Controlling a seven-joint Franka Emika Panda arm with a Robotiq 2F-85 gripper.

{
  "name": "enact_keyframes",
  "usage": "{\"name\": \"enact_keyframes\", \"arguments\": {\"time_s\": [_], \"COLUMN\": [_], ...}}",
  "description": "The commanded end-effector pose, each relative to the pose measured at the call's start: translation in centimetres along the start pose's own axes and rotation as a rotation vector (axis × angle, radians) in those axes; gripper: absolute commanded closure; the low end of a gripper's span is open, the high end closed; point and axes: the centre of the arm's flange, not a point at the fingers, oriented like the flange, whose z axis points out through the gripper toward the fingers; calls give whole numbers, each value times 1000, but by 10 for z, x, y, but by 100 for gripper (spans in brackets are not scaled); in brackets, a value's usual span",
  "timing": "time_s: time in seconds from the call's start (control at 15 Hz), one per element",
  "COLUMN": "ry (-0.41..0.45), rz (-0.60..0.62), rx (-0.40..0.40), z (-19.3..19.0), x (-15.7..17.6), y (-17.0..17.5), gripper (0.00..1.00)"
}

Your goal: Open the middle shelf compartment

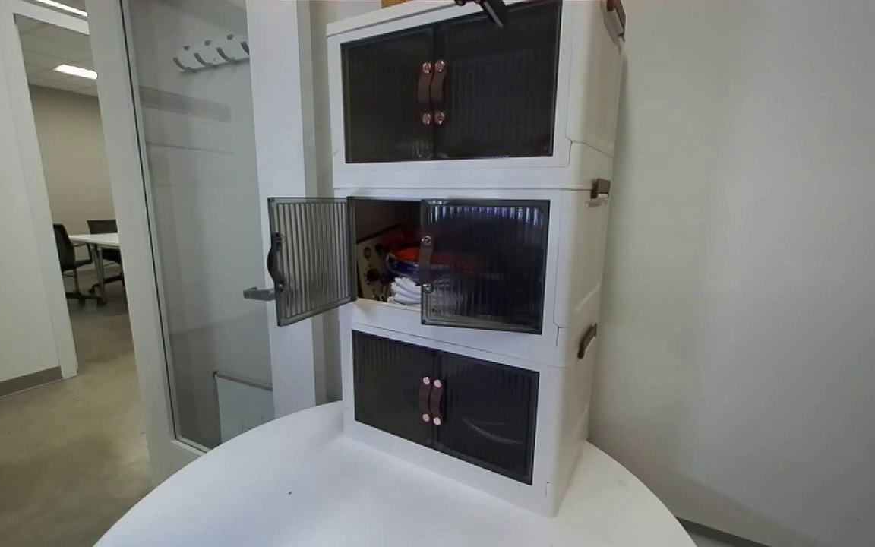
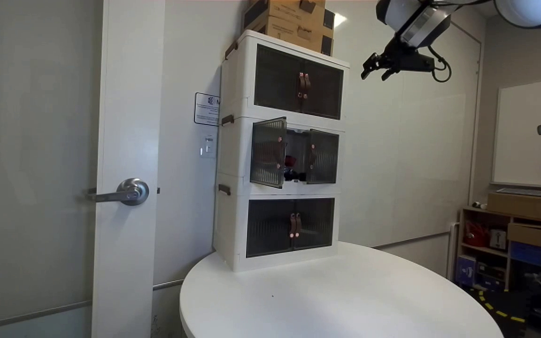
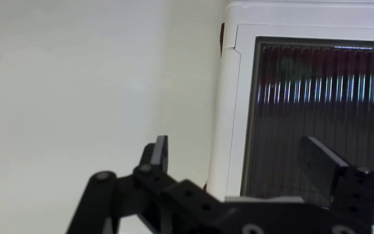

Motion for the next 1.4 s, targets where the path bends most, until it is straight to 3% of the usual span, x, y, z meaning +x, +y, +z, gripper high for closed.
{"name": "enact_keyframes", "arguments": {"time_s": [0.0, 0.2, 0.27, 0.33, 0.47, 0.6, 0.8, 0.93, 1.13, 1.33], "ry": [2, -1, -62, -136, -200, -279, -350, -349, -352, -386], "rz": [-1, -2, -35, -114, -216, -330, -479, -530, -485, -411], "rx": [6, 11, 15, -30, -104, -126, -41, 33, 133, 219], "z": [0, 2, 0, -4, -11, -24, -55, -76, -92, -74], "x": [2, 1, 0, -2, -8, -5, 11, 27, 56, 70], "y": [0, -2, -4, -8, -17, -29, -51, -66, -76, -74], "gripper": [0, 0, 0, 0, 0, 0, 0, 0, 0, 0]}}
